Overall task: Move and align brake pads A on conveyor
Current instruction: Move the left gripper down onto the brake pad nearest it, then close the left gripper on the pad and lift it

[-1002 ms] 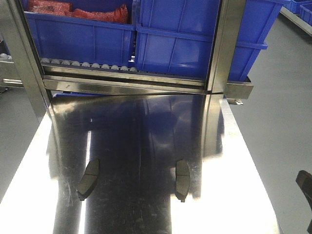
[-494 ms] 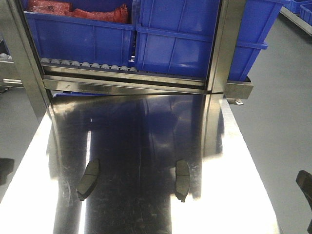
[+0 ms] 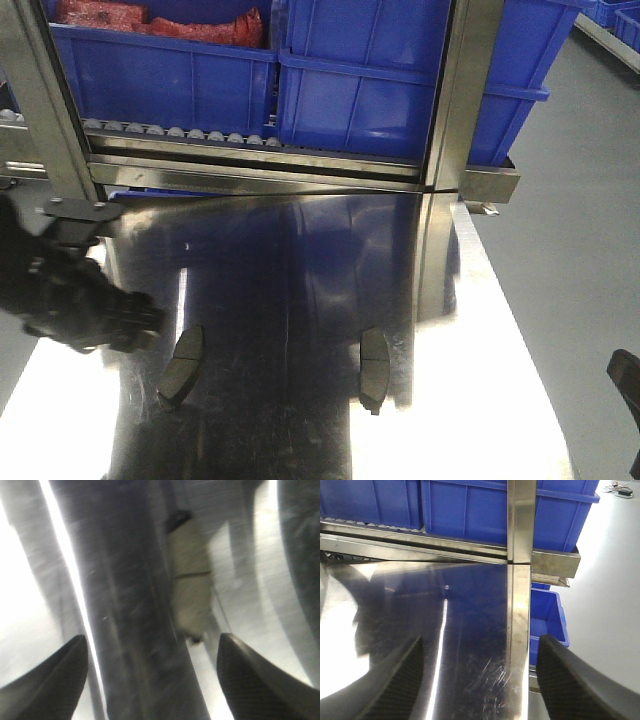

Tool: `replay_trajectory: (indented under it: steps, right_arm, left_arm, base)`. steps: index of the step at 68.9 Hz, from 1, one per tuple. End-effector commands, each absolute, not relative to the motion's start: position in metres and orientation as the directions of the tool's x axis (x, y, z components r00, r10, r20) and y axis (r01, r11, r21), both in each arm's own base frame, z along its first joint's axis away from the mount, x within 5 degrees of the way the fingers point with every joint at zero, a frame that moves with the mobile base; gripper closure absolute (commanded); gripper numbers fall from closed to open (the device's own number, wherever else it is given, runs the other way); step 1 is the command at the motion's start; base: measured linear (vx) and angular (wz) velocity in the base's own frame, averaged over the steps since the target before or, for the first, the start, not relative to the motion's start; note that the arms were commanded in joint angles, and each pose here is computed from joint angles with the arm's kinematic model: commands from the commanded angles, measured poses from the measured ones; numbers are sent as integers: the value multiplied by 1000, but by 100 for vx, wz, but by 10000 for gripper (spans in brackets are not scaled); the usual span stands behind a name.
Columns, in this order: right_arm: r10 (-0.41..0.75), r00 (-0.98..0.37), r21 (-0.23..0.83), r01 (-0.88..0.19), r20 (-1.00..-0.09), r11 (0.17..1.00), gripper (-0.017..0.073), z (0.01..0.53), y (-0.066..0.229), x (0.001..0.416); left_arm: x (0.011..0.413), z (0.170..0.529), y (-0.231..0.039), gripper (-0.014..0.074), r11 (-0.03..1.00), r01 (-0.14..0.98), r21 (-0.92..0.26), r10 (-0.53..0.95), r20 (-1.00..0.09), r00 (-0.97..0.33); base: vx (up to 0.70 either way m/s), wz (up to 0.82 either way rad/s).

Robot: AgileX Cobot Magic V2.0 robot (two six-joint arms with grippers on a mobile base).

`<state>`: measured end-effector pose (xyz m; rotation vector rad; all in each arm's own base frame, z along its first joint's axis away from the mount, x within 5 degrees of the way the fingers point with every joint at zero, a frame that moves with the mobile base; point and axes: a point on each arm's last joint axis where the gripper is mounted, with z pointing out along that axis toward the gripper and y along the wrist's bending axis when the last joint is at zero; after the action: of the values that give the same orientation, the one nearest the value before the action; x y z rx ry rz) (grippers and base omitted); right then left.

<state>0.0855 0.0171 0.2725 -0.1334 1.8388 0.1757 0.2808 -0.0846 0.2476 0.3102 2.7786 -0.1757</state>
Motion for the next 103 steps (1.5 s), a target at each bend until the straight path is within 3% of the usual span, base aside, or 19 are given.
replay_trajectory:
  steps: [1,16,63,73,85,103]
  right_arm:
    - [8,-180,42,-189,-984,981,89,288,18,88]
    - [8,-180,42,-189,-984,981,89,288,18,88]
    - [8,-178,42,-189,-984,981,89,288,18,88]
    - [8,-180,42,-189,-984,981,89,288,18,88]
    - [8,-180,42,-189,-984,981,89,288,18,88]
    - [8,-180,42,-189,-984,981,89,288,18,88]
  left_arm:
    - [295,255,-104,88,964,240,-116,172,-419,-891]
    - [313,228,-125,88,961,249,-119,192,-361,-912]
    - [340,177,-134,102,972,206,-113,172,-250,-953]
    - [340,172,-133,236,972,215,-95,188,-237,-953]
    - [339,172,-132,605,969,231,-84,208,-223,-952]
    - [330,214,-128,601,963,259,-79,221,-325,-920]
  base:
    - [0,0]
    - [0,0]
    - [0,0]
    - [0,0]
    - [0,0]
    - [0,0]
